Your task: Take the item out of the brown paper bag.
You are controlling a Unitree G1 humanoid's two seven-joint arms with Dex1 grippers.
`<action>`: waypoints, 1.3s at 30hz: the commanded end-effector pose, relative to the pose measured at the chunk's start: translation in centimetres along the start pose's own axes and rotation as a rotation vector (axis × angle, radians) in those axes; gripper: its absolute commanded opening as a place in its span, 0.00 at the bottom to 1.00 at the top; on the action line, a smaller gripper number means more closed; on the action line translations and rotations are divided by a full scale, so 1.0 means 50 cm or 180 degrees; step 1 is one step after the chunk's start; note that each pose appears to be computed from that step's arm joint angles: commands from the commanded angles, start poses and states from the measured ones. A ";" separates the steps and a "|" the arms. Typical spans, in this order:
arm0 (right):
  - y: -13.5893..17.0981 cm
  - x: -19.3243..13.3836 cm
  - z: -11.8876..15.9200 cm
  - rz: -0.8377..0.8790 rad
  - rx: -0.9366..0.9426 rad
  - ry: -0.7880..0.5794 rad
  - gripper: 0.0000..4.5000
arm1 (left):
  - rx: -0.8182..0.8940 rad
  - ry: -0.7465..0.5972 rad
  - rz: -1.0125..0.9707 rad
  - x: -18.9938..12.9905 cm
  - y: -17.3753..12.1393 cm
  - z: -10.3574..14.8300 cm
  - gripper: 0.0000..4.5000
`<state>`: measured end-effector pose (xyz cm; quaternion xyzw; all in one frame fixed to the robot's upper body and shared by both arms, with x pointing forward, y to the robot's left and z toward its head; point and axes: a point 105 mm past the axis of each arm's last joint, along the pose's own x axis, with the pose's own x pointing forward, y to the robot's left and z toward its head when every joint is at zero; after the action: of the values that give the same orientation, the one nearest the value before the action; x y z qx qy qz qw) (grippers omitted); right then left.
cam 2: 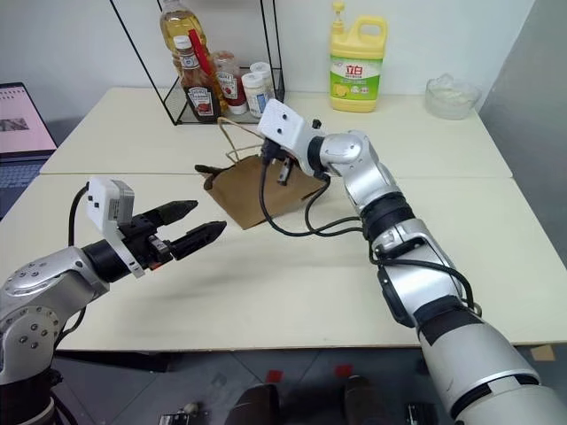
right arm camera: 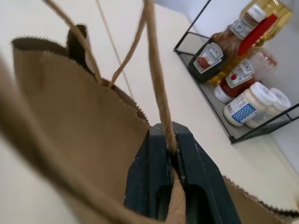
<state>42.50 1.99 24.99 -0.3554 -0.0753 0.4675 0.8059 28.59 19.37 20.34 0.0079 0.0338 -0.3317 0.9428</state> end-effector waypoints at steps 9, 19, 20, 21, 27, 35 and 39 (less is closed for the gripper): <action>0.021 -0.023 0.031 0.0164 -0.0009 0.0027 0.01 | 0.0154 -0.0108 0.0013 -0.003 -0.005 0.019 1.00; 0.037 -0.034 0.042 0.0241 0.0253 0.0095 0.01 | 0.0150 -0.0127 -0.0017 0.005 -0.005 0.020 1.00; 0.039 -0.035 0.033 0.0245 0.0244 0.0126 0.01 | 0.0149 -0.0133 -0.0021 0.006 -0.005 0.020 1.00; 0.041 -0.035 0.023 0.0240 0.0222 0.0161 0.01 | 0.0149 -0.0137 -0.0023 0.007 -0.006 0.021 1.00; 0.036 -0.034 -0.040 0.0118 0.0204 0.0337 0.01 | 0.0151 -0.0134 -0.0030 0.007 -0.005 0.021 1.00; -0.004 -0.031 -0.053 -0.0159 0.0011 0.0343 0.01 | 0.0148 -0.0126 -0.0068 0.013 -0.006 0.021 1.00; 0.007 -0.028 -0.058 -0.0091 0.0004 0.0305 0.01 | 0.0152 -0.0121 -0.0080 0.016 -0.006 0.020 1.00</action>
<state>42.99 -0.73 22.25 -0.3725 -0.0247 0.4362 0.8187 29.01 18.72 20.29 0.0113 0.0289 -0.3427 0.9389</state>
